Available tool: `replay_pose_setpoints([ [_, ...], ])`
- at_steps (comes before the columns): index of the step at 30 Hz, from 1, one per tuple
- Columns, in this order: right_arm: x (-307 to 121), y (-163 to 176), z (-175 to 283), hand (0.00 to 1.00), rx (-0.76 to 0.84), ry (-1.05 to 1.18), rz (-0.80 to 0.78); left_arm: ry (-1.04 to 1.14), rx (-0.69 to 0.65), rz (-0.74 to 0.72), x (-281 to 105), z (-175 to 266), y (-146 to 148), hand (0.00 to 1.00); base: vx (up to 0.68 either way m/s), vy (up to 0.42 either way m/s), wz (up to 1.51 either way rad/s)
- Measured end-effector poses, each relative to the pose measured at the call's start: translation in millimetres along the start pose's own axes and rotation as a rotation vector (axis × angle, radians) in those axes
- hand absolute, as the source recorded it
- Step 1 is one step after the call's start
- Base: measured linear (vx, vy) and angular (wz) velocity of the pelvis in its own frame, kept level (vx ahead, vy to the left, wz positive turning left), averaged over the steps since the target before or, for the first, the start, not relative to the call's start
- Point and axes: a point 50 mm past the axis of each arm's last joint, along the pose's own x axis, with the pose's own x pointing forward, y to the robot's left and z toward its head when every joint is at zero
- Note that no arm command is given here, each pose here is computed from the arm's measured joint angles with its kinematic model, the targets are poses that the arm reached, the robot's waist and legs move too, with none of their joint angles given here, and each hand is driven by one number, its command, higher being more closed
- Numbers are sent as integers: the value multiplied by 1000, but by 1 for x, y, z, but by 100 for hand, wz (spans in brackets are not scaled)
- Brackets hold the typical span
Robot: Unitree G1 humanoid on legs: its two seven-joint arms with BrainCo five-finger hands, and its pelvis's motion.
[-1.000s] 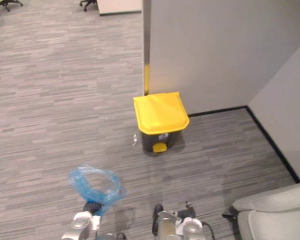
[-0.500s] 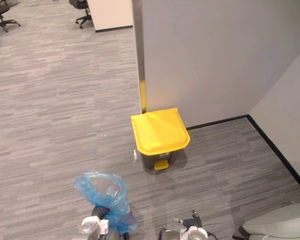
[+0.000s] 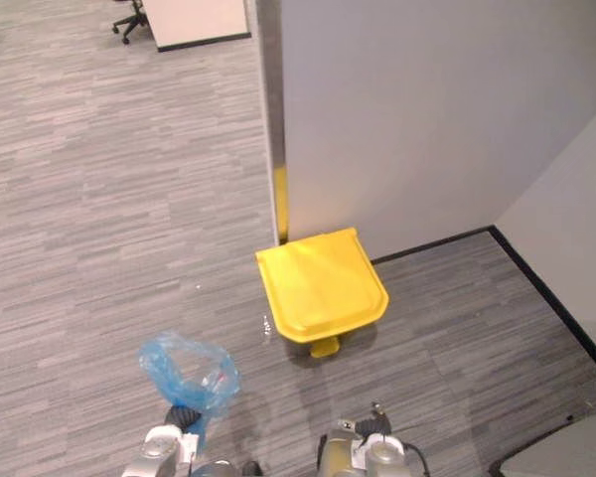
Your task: Gather rubbish on tea table into small bin, then transfer packed bag to large trash can.
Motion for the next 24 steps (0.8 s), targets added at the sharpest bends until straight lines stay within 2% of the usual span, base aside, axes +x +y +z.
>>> replay_pose_setpoints([
  [5, -1, -17, -16, 0, 14, 51, -48, -13, -27, -40, 1, 6, -17, 100, 280, -154, 14],
  [10, -4, -17, -21, 0, 23, 52, -54, -44, -84, -74, -2, 12, -30, 100, 120, 31, 1],
  [16, -6, -11, -23, 0, 47, 59, -42, -31, -67, -69, -1, 9, -25, 100, 13, 136, -5],
  [24, -5, -8, -24, 0, 44, 76, -32, 13, 21, -48, -2, -6, -9, 100, -32, 52, -20],
])
